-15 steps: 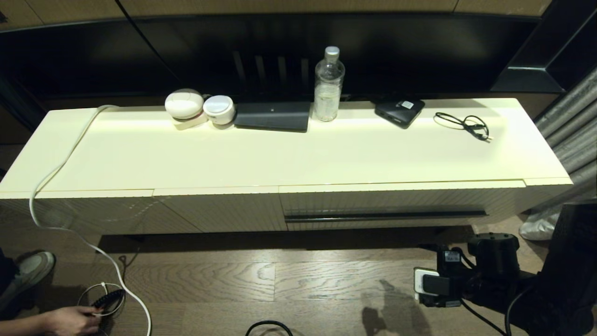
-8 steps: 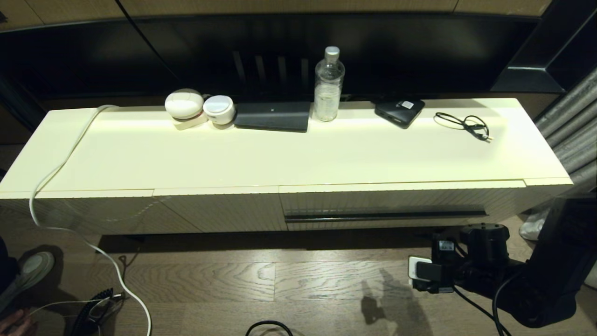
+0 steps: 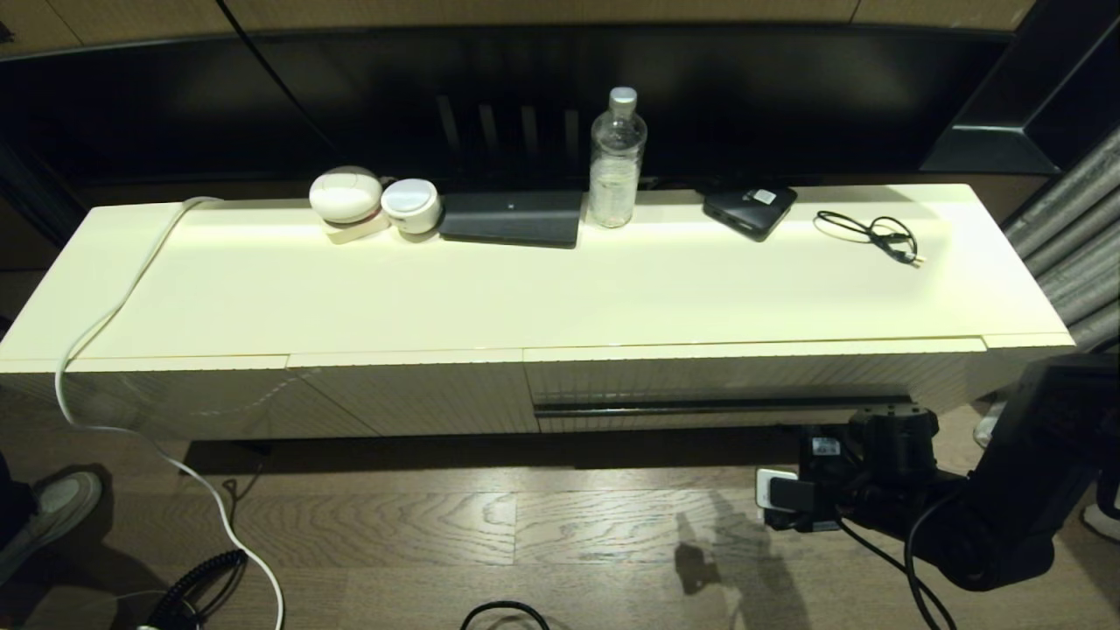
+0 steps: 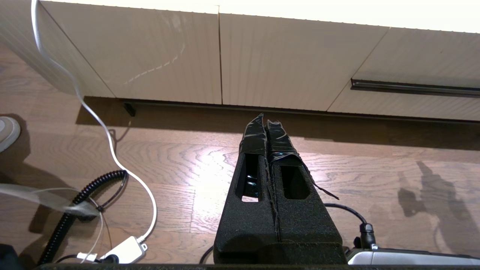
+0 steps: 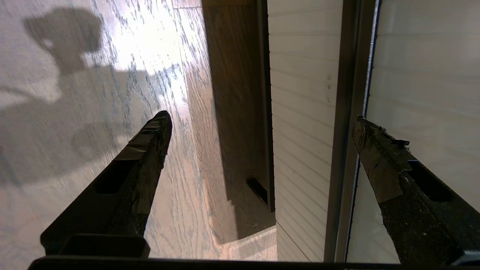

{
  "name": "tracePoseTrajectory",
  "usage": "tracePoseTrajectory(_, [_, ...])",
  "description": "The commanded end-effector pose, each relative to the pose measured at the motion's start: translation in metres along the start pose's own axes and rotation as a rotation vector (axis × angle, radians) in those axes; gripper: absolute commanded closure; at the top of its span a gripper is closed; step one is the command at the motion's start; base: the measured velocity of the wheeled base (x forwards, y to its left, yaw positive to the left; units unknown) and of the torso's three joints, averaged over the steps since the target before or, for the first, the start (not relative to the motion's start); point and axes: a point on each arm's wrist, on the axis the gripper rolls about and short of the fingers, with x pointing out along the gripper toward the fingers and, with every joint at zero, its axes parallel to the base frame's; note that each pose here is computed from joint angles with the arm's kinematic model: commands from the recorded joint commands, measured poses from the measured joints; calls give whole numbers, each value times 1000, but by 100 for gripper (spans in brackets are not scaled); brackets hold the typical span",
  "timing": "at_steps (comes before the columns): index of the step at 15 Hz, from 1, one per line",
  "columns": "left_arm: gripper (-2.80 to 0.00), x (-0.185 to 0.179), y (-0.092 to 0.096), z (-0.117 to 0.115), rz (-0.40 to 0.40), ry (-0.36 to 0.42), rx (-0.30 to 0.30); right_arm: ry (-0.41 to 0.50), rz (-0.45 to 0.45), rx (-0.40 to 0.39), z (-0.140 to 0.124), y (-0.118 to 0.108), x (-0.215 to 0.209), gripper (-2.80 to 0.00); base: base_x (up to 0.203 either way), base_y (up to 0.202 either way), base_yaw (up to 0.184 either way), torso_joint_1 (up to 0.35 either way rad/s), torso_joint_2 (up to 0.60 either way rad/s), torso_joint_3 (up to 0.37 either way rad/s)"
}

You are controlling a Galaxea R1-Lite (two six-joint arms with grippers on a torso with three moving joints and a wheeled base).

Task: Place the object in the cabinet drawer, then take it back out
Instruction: Open the drawer

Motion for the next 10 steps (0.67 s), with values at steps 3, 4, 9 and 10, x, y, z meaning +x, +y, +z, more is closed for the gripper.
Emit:
tracePoseTrajectory(3, [0, 0, 0, 0, 1, -2, -1, 11, -15, -6, -5, -5, 16, -280, 0, 0, 0, 0, 0, 0])
tracePoseTrajectory(4, [0, 0, 0, 0, 1, -2, -1, 16, -15, -4, -7, -8, 19, -280, 0, 0, 0, 0, 0, 0])
tracePoseTrajectory(9, [0, 0, 0, 0, 1, -2, -1, 24, -21, 0, -11, -14, 27, -280, 0, 0, 0, 0, 0, 0])
tracePoseTrajectory(10, [0, 0, 0, 0, 1, -2, -1, 24, -29, -2, -11, -16, 28, -280, 0, 0, 0, 0, 0, 0])
